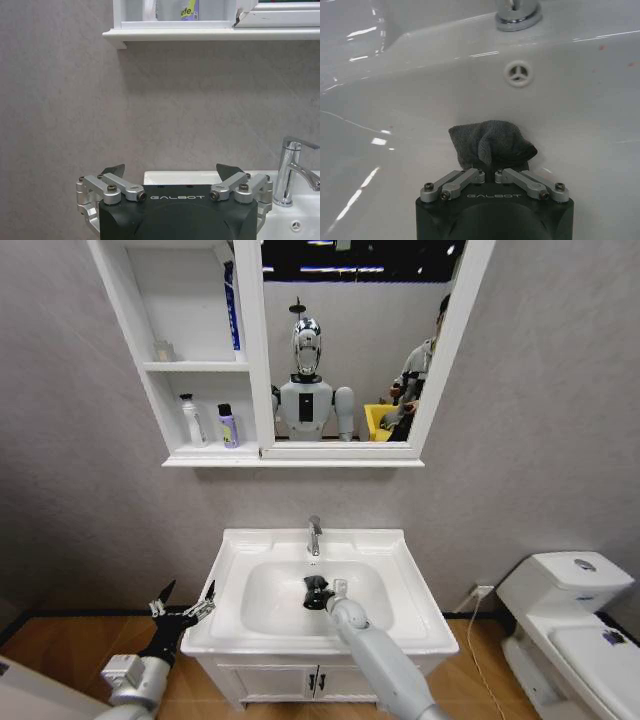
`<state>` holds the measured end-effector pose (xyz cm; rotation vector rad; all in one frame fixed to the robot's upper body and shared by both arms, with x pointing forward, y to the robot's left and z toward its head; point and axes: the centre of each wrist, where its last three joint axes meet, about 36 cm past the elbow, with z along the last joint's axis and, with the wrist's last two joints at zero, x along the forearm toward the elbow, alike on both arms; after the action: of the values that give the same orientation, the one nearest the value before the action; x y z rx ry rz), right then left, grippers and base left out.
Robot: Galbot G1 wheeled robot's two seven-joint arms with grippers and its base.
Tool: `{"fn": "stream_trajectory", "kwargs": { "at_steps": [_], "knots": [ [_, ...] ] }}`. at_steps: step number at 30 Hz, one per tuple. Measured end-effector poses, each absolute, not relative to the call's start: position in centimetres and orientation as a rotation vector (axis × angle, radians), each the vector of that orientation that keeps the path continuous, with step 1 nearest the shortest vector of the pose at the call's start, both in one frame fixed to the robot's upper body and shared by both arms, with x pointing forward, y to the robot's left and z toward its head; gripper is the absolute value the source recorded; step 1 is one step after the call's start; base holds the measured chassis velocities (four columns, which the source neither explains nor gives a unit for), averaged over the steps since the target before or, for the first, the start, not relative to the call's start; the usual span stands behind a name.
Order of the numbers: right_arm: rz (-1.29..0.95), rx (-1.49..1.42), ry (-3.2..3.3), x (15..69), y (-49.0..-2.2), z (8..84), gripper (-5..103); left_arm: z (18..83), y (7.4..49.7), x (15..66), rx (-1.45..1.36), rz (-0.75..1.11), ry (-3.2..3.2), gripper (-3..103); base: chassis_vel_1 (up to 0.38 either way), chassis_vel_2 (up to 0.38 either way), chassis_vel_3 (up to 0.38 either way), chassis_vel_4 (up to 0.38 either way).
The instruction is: Move facial cleanser and shampoo from washbasin to cabinet, then wipe washbasin with towel.
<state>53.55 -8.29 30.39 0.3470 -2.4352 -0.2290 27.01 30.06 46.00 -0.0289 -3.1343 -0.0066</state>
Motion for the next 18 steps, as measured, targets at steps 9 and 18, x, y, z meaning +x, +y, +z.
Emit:
{"fn": "stream_trajectory", "kwargs": {
  "at_steps": [9, 18],
  "knots": [
    [-0.459, 0.567, -2.432, 52.9, -2.8, 33.5, 4, 46.0, 30.1, 27.0, -0.029, -0.007, -3.134, 100, 0.0, 0.0, 0.0, 0.0],
    [-0.467, 0.415, -2.348, 52.4, -7.1, 30.9, 4, 46.0, 30.1, 27.0, -0.029, -0.007, -3.134, 100, 0.0, 0.0, 0.0, 0.0]
  ]
}}
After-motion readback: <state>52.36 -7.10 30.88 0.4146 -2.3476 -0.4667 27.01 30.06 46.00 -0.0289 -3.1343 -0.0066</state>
